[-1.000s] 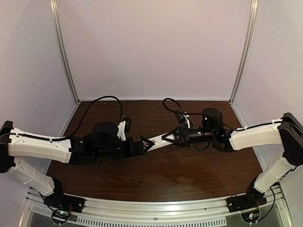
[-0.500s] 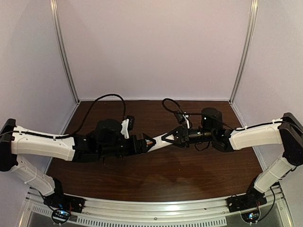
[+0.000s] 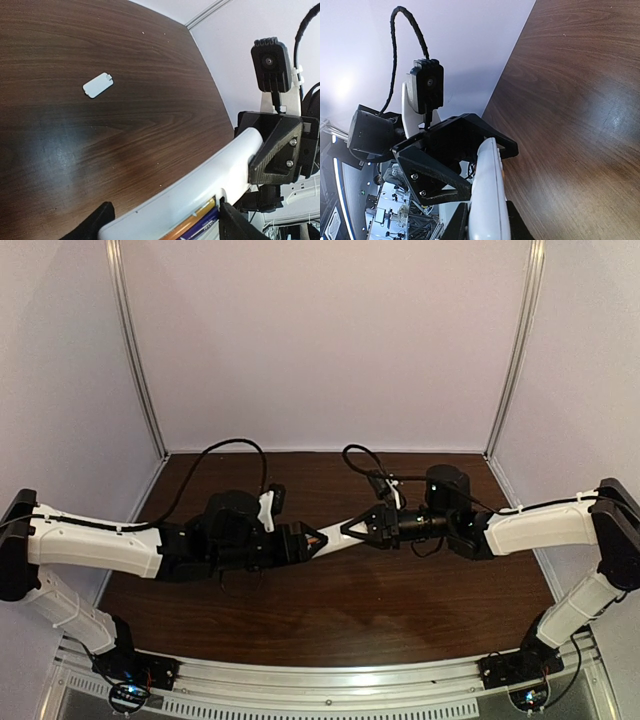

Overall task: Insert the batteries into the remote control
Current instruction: Press the battery in the battery compartment.

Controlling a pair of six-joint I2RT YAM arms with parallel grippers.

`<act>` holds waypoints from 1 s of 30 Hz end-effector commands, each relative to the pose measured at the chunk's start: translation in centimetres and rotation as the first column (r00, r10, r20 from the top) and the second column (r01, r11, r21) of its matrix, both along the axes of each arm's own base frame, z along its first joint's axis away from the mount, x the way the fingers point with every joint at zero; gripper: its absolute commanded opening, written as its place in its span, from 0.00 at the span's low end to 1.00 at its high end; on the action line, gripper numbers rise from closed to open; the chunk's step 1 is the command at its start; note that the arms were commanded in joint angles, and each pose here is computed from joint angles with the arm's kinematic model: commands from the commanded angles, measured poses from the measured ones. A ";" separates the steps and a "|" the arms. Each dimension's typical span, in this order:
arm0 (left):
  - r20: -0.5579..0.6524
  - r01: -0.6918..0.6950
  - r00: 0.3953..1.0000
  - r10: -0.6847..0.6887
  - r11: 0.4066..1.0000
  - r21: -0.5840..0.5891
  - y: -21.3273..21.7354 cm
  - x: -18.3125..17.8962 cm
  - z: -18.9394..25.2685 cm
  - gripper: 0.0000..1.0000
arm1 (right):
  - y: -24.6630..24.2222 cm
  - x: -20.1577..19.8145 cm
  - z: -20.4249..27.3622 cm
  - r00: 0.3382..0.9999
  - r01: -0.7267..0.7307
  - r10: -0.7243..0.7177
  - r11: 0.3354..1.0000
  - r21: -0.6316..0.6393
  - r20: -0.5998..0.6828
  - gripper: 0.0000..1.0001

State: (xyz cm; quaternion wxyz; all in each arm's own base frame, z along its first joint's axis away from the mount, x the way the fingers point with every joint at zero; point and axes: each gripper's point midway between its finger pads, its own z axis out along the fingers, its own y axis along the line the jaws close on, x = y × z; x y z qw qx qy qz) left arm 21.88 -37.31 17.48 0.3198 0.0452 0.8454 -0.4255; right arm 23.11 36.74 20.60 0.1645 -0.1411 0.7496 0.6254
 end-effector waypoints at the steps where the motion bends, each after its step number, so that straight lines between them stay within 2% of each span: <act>1: 0.014 0.008 1.000 -0.008 0.999 -0.039 0.0 0.1 0.5 0.68 | 0.3 -0.3 3.3 0.997 -0.022 0.017 0.997 0.069 0.072 0.00; 13: 0.009 0.023 1.000 -0.022 0.999 -0.047 0.6 -0.4 -0.1 0.54 | 0.3 -1.1 6.0 0.996 -0.062 0.048 0.981 0.184 0.077 0.00; 19: 0.033 0.052 0.998 -0.051 0.998 -0.036 0.7 -0.7 0.0 0.52 | 0.1 -1.1 6.7 0.996 -0.066 0.053 0.975 0.213 0.068 0.00; 21: 0.048 0.064 0.997 -0.062 0.997 -0.033 0.6 -0.8 0.2 0.54 | 0.1 -1.1 6.8 0.996 -0.066 0.053 0.974 0.216 0.067 0.00; 27: 0.099 0.107 0.990 -0.104 0.994 -0.026 0.3 -0.9 1.1 0.68 | -0.1 -0.8 6.4 0.997 -0.059 0.047 0.976 0.212 0.060 0.00; 30: 0.088 0.141 0.986 -0.138 0.990 -0.029 0.0 -1.5 1.0 0.69 | -0.2 -0.8 6.5 0.997 -0.060 0.049 0.975 0.213 0.059 0.00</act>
